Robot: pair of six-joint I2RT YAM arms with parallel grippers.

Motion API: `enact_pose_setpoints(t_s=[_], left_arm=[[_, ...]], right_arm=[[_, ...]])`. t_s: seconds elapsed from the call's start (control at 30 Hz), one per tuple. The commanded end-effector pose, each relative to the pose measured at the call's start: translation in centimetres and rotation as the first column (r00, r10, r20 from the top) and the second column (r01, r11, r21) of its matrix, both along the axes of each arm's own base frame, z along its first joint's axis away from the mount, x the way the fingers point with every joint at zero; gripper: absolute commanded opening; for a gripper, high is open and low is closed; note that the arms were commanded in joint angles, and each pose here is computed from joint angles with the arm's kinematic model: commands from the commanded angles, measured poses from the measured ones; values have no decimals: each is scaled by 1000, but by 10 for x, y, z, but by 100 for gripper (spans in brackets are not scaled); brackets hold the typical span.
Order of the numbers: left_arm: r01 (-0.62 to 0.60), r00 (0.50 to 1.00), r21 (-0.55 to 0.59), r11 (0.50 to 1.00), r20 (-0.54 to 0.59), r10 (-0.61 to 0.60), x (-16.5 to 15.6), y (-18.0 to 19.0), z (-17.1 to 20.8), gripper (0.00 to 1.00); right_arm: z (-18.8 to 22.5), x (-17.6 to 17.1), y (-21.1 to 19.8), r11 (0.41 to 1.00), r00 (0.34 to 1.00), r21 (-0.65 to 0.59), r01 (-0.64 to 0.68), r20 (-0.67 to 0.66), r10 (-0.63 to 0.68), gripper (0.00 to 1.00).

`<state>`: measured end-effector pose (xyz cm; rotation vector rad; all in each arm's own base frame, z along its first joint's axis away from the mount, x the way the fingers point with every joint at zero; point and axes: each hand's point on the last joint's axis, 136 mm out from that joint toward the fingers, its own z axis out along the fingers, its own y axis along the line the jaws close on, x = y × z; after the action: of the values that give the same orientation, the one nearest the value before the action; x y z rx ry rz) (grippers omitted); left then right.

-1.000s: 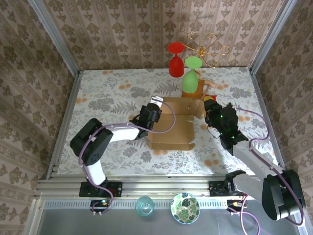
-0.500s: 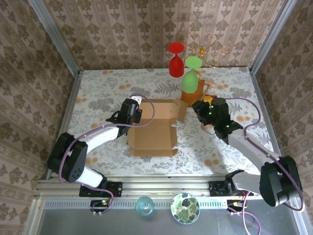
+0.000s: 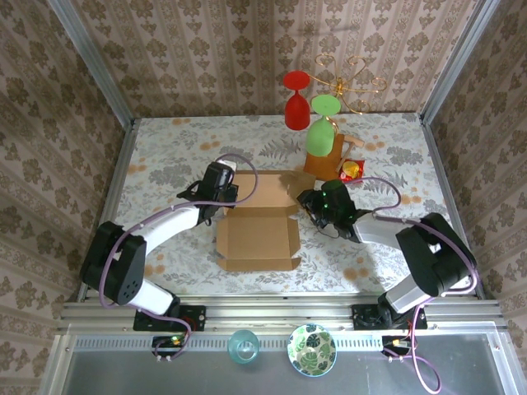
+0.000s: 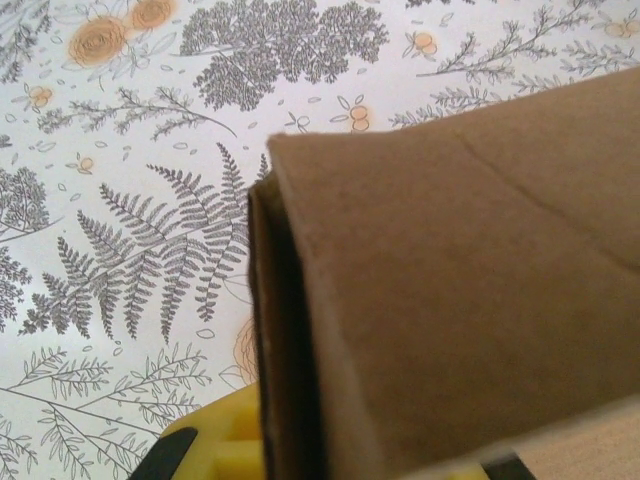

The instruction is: Fold the paper box

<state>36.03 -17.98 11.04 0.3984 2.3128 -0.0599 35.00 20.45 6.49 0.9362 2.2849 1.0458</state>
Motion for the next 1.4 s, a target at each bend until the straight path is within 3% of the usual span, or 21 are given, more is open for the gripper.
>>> enact_pose_setpoints(t_s=[0.0, 0.27, 0.6, 0.83, 0.97, 1.17, 1.37], left_arm=[[-16, 1000, -9, 1000, -25, 16, 0, 0, -1, 0], [-27, 999, -13, 1000, -26, 27, 2, 0, -1, 0], [-35, 999, -18, 999, -30, 34, 3, -1, -3, 0], [-37, 999, -22, 999, -28, 37, 4, -2, -2, 0], [-40, 999, -21, 999, -27, 39, 4, -1, -2, 0], [-42, 999, -16, 999, -25, 42, 4, 0, -1, 0], [-13, 1000, -22, 1000, -21, 13, 4, -1, -2, 0]], right_arm=[[4, 13, 8, 1000, 999, -14, 7, 47, -6, 50], [-10, 18, 19, 999, 1000, -45, -24, 7, 24, 50], [7, 26, 39, 997, 997, -32, -65, 30, 66, 41], [-16, 14, 50, 992, 993, -48, -114, -34, 112, 38], [4, 13, 51, 991, 991, -62, -120, 48, 123, 38], [43, 8, 26, 987, 985, -134, -84, 140, 103, 41], [65, 5, -41, 985, 977, -170, 29, 215, 8, 40]])
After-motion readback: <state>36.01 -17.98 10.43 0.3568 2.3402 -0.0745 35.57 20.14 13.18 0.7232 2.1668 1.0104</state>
